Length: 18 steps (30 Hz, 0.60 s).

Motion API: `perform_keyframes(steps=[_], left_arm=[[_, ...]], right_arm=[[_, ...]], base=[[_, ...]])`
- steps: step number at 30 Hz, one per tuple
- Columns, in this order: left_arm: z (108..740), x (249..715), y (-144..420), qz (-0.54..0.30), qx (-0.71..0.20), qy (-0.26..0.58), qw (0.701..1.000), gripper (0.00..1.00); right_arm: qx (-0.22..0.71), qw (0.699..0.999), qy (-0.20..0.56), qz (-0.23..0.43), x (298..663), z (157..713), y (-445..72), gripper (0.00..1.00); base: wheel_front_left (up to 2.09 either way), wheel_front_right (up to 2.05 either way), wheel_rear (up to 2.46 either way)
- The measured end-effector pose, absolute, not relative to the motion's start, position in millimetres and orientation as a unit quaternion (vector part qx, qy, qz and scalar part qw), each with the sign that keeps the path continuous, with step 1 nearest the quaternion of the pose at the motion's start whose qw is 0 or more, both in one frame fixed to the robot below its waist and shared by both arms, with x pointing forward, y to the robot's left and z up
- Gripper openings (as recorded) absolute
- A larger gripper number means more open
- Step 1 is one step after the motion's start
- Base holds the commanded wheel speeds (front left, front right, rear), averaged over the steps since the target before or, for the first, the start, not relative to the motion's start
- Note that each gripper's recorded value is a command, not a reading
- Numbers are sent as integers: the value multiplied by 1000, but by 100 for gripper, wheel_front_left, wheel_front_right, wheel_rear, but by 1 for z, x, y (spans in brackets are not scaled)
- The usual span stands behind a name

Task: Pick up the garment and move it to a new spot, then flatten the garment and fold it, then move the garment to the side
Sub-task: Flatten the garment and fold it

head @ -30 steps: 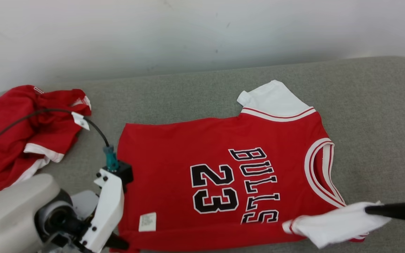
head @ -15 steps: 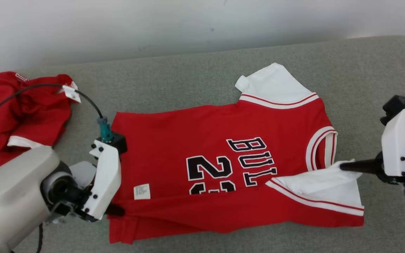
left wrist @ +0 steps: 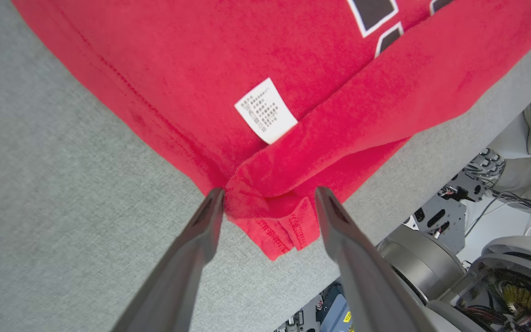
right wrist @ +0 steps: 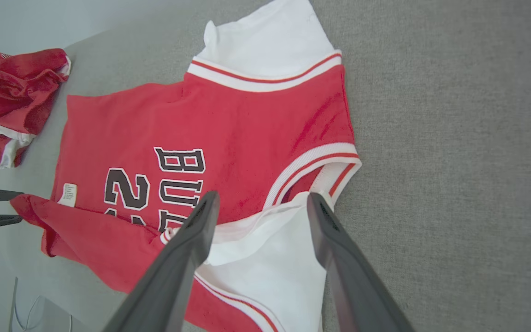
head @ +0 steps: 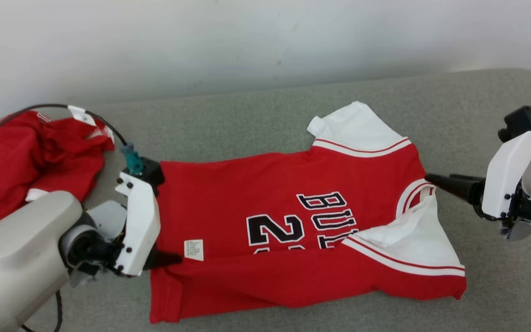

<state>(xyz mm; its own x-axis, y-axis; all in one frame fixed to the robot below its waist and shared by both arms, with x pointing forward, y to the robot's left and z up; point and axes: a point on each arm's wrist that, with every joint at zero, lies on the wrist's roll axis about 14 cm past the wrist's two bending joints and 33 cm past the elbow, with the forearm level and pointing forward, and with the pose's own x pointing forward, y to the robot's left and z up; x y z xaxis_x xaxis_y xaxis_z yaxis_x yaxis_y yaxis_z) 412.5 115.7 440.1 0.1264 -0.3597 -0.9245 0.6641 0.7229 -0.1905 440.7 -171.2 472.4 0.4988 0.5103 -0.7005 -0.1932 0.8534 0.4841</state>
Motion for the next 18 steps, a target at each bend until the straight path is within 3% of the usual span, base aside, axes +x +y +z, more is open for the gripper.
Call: perform_keyframes(steps=[8,15,18], left_arm=[[494,436,102,-358,137,382,841,100],[512,434,113,-327,117,275,897,100],[530,443,124,-287,115,197,931,100]], right_arm=[[181,928,238,221,456,540,-163,100],[212,952,61,211,447,585,-168,100],[203,960,26,193,444,590,-182,100]], base=[[0,0,0],[0,0,0],[0,0,0]])
